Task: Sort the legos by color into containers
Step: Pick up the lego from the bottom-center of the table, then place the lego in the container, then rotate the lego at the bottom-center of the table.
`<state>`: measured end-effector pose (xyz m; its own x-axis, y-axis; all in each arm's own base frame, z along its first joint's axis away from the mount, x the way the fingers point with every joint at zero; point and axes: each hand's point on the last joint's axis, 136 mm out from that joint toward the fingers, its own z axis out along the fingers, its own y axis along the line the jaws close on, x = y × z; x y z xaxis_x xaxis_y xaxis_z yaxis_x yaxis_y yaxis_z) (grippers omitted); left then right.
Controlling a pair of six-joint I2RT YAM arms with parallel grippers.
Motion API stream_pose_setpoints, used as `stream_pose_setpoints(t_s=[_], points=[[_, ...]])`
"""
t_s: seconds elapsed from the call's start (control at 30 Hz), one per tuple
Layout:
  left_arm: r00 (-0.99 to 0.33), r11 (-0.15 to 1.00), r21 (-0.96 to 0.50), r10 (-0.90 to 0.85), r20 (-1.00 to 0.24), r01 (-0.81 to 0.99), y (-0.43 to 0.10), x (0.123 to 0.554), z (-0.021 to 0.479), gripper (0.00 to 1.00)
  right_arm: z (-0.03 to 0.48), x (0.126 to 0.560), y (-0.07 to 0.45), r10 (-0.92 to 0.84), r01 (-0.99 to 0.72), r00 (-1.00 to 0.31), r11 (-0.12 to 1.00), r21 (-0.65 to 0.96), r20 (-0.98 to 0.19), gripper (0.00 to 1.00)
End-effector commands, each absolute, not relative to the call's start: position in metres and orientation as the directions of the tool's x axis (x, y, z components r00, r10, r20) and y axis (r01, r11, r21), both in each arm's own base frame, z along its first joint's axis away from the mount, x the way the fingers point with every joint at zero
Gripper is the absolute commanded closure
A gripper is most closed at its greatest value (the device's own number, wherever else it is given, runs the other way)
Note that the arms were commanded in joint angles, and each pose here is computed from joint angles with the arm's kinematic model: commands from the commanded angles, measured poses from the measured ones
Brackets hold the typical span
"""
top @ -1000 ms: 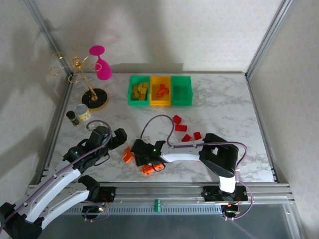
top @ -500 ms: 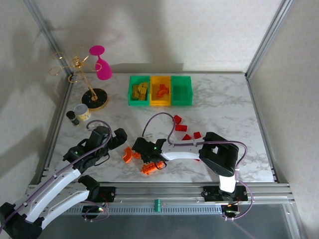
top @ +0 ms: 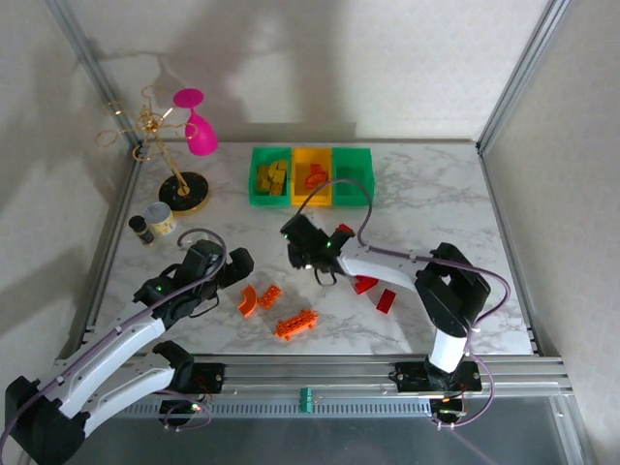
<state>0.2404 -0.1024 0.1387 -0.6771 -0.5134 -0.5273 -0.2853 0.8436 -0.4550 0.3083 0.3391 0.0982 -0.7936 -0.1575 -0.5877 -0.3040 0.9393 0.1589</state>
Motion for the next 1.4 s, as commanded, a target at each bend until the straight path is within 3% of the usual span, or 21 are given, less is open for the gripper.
stream_pose_setpoints(t_s=[0.0,0.17,0.37,0.47,0.57,0.8,1.13,1.37], points=[[-0.655,0.838,-0.500,-0.505,-0.562,-0.217,-0.117,0.258,0.164,0.00,0.120,0.361,0.342,-0.134,-0.323,-0.733,0.931,0.168,-0.667,0.71],[-0.651,0.850,-0.485,-0.489,-0.581,-0.205,-0.125,0.276,0.169,0.00,0.135,0.437,0.339,-0.077,-0.298,-0.684,0.937,0.182,-0.726,0.71],[-0.645,0.861,-0.475,-0.468,-0.604,-0.180,-0.132,0.291,0.179,0.00,0.117,0.519,0.326,-0.052,-0.229,-0.664,0.964,0.137,-0.746,0.68],[-0.651,0.865,-0.467,-0.462,-0.602,-0.181,-0.134,0.296,0.180,0.00,0.109,0.546,0.327,-0.053,-0.219,-0.686,0.966,0.136,-0.726,0.54],[-0.654,0.862,-0.476,-0.464,-0.597,-0.176,-0.137,0.298,0.181,0.00,0.128,0.549,0.325,-0.049,-0.212,-0.668,0.969,0.127,-0.743,0.50],[-0.657,0.853,-0.490,-0.476,-0.584,-0.183,-0.132,0.286,0.177,0.00,0.166,0.480,0.328,-0.036,-0.299,-0.671,0.927,0.226,-0.741,0.42],[-0.639,0.847,-0.468,-0.510,-0.576,-0.254,-0.103,0.255,0.164,0.00,0.134,0.331,0.356,-0.102,-0.341,-0.786,0.894,0.289,-0.609,0.34],[-0.612,0.841,-0.448,-0.532,-0.585,-0.303,-0.084,0.241,0.165,0.00,0.104,0.256,0.366,-0.113,-0.290,-0.848,0.917,0.273,-0.518,0.28]])
